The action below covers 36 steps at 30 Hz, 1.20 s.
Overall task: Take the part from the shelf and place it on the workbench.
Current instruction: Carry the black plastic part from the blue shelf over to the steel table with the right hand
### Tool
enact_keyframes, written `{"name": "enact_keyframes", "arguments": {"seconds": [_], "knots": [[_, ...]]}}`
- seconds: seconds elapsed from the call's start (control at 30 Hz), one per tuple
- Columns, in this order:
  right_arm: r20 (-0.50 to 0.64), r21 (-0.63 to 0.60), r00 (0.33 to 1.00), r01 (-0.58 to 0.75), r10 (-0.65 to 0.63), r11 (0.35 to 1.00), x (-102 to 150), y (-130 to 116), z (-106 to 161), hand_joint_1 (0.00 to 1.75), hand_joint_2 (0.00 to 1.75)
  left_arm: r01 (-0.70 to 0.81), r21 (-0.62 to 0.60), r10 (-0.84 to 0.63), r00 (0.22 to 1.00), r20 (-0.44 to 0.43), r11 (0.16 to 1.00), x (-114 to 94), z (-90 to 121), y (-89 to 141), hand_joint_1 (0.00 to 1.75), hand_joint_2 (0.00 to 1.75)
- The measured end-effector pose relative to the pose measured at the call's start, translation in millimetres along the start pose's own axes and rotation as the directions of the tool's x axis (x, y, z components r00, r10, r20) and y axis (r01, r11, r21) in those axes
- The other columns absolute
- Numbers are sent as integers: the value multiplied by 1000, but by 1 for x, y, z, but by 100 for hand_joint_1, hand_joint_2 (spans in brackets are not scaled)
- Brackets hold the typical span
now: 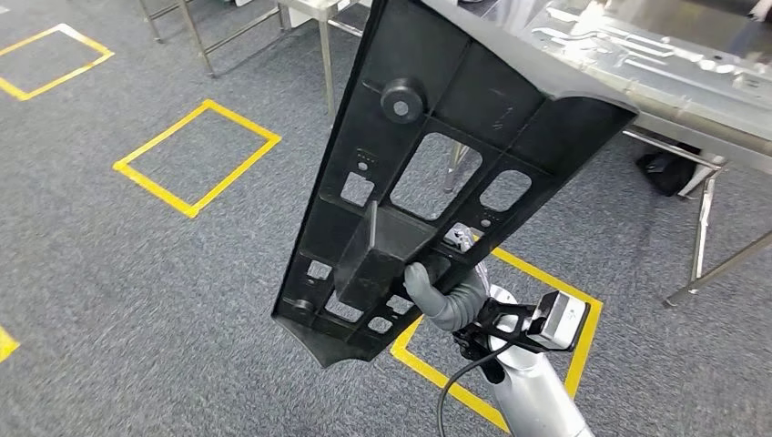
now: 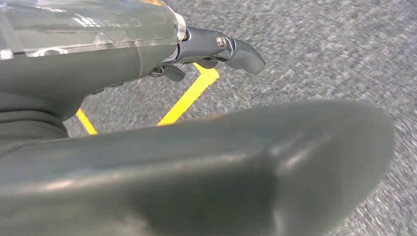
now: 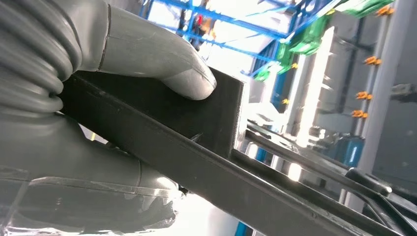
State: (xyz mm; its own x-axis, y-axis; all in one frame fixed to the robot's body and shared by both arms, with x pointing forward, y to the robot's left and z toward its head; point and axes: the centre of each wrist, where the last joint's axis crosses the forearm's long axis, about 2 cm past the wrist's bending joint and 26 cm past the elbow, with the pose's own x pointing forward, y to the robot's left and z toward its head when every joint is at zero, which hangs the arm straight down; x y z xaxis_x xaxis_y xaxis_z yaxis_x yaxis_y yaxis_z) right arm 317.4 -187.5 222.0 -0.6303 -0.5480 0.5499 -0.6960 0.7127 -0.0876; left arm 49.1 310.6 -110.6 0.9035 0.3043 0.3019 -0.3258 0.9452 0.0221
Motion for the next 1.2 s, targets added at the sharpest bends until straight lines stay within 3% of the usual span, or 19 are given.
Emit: {"name": "enact_keyframes", "arguments": {"seconds": [1.2], "knots": [[-14,-39,1000,-27,27,999,6,-8,12,175,175,-13,13,13,1000,-6,1000,-3,1,-5,0,0]]}}
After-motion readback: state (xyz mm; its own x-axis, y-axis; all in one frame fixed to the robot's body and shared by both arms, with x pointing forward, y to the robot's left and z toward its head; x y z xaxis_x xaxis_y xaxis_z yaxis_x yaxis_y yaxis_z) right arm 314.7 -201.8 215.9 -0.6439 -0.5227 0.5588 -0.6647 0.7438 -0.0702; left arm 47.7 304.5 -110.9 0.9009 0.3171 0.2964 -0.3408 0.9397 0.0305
